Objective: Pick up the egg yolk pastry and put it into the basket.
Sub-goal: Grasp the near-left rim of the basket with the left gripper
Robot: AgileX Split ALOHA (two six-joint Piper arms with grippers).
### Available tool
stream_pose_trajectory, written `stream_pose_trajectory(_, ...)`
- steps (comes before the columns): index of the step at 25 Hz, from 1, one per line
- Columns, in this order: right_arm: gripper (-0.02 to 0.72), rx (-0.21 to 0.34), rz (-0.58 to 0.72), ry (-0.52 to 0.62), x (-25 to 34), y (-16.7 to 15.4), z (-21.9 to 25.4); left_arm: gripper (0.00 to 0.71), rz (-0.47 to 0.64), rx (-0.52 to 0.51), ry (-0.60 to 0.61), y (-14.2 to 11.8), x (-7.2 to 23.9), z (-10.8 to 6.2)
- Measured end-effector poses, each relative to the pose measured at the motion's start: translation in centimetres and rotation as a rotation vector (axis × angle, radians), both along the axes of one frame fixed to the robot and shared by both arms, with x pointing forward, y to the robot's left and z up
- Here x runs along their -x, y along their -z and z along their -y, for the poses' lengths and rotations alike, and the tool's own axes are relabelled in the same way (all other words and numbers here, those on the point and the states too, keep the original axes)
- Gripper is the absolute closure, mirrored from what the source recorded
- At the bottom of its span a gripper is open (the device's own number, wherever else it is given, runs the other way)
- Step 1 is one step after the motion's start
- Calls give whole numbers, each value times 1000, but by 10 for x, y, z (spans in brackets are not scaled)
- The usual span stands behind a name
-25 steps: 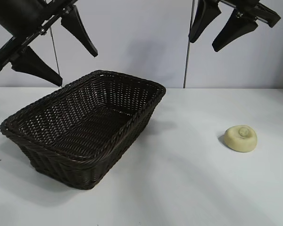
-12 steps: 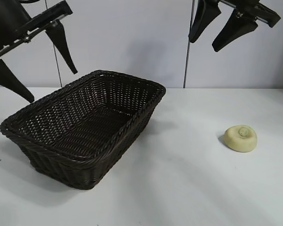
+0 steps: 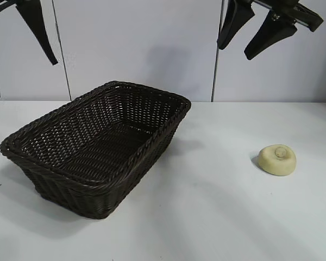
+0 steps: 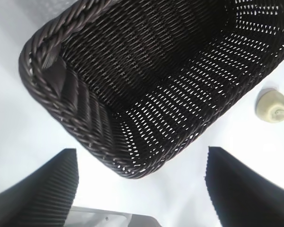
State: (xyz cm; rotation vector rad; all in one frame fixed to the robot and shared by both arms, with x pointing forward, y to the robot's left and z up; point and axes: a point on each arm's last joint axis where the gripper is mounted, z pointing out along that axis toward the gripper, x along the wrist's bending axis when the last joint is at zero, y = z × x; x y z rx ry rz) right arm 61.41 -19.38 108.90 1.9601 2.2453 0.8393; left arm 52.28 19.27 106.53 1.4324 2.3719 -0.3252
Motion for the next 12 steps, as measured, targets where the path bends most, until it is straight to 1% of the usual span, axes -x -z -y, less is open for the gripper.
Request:
stream_pose_trajectory(5, 311, 0, 0, 0, 0, 0, 0, 168, -35, 1, -104, 22, 21, -8)
stream_pose_trajectory(8, 311, 0, 0, 0, 0, 0, 0, 168, -56, 1, -165, 37, 29, -11)
stream_pose_trajectory(10, 311, 0, 0, 0, 0, 0, 0, 168, -59, -2, -186, 45, 31, -11)
stream_pose_trajectory(12, 311, 0, 0, 0, 0, 0, 0, 168, -46, 1, -192, 48, 32, -7)
